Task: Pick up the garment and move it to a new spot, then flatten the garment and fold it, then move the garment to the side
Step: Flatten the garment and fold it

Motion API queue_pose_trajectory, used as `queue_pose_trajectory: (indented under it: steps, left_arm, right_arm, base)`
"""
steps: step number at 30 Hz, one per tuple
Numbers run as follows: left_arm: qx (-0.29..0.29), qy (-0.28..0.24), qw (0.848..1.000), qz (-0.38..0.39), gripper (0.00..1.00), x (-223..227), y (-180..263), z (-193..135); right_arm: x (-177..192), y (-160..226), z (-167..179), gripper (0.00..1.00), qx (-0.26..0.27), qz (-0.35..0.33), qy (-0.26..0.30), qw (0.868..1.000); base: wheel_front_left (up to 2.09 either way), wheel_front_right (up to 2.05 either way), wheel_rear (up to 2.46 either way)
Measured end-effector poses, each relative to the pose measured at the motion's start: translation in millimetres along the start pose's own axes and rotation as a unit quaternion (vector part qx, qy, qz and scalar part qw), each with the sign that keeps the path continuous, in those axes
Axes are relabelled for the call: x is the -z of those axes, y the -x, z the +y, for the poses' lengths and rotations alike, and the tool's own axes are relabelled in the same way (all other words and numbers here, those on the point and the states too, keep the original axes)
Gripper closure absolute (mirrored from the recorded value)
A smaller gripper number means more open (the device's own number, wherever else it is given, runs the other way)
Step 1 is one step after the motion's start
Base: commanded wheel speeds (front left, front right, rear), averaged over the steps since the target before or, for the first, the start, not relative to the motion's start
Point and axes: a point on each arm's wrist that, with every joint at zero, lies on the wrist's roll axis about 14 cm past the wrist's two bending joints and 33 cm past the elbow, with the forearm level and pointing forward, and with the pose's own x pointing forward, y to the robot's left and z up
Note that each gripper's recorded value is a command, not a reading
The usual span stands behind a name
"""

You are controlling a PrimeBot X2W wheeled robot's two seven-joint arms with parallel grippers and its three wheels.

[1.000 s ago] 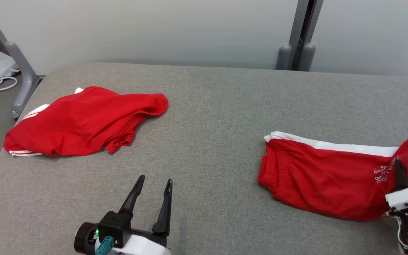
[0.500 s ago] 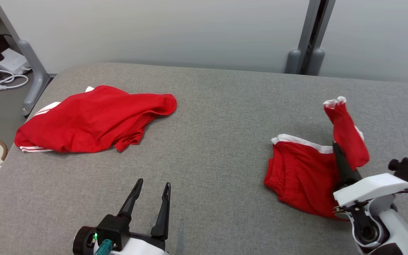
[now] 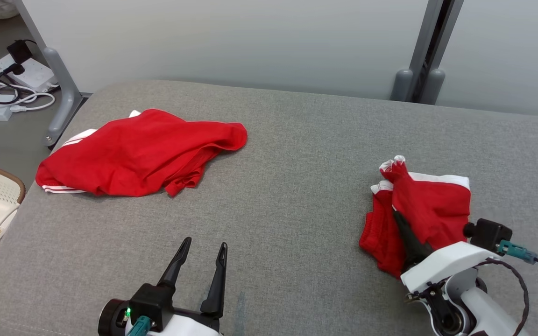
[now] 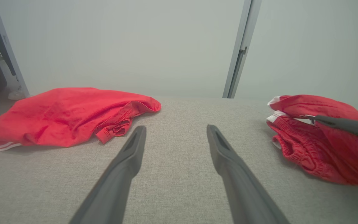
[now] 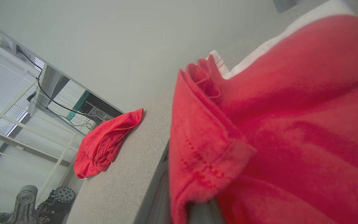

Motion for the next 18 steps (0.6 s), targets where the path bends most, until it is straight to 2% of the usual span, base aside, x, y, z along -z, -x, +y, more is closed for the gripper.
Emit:
queue_pose_trajectory:
  steps: [3,4,5,18]
  left_arm:
    - [-0.002,0.0,1.0,-0.001,0.0,-0.6,0.8,1.1]
    - [-0.002,0.0,1.0,-0.001,0.0,-0.4,1.2,1.4]
    - [-0.003,0.0,1.0,-0.001,0.0,-0.2,1.4,1.5]
    - [0.002,0.004,1.0,0.001,0.0,1.0,0.0,-1.7]
  right_arm:
    - [9.2,1.8,-1.9,1.0,0.004,0.014,0.004,1.0]
    - [11.1,2.5,-2.9,0.75,0.005,0.017,0.003,1.0]
    - [12.8,3.0,-3.2,0.0,0.006,0.02,0.005,1.0]
    - [42.7,8.6,17.0,0.0,-0.031,0.064,0.05,0.996]
  base:
    - [0.0,0.0,0.0]
    - [0.0,0.0,0.0]
    - [0.0,0.0,0.0]
    - [0.0,0.0,0.0]
